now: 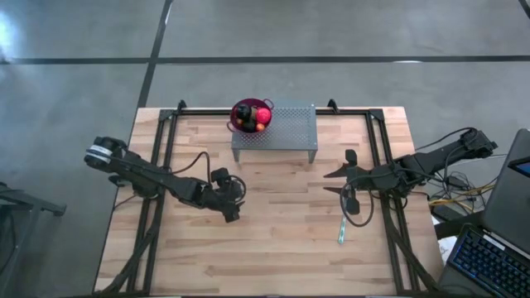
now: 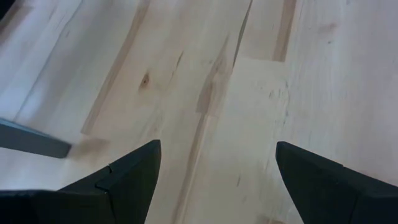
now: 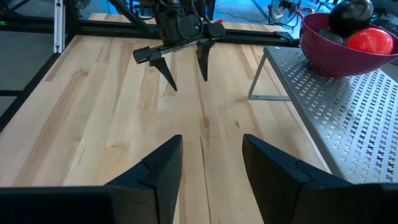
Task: Pick & Place Fruit
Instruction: Put the silver knife on the shelf
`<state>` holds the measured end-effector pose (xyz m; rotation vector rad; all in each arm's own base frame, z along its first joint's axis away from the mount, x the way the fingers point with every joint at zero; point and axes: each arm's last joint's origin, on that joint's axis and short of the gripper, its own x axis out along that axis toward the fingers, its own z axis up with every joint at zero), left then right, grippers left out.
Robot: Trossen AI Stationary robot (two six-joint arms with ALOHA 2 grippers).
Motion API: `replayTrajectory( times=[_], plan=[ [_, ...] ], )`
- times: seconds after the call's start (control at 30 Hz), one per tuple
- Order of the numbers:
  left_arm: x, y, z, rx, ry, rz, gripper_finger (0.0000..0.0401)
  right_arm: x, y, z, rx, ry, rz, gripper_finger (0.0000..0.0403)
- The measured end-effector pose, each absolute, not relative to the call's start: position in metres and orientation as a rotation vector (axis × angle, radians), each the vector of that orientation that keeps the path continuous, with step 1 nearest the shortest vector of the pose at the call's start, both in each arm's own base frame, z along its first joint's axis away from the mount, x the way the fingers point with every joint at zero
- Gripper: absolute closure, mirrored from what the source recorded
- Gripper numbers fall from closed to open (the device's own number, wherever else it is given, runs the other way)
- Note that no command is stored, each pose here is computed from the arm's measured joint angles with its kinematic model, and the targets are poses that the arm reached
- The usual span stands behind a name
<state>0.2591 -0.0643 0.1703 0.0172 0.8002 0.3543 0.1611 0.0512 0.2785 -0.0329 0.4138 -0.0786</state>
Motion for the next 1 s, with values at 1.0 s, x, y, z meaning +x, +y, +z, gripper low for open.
replayTrajectory(
  times=[1.0],
  plan=[
    [0.2591,-0.0645,0.1703,-0.027,0.791,0.373,0.0080,0.1627,0.0520,0.2818,-0.015,0.378,-0.071,0.0326]
  ],
)
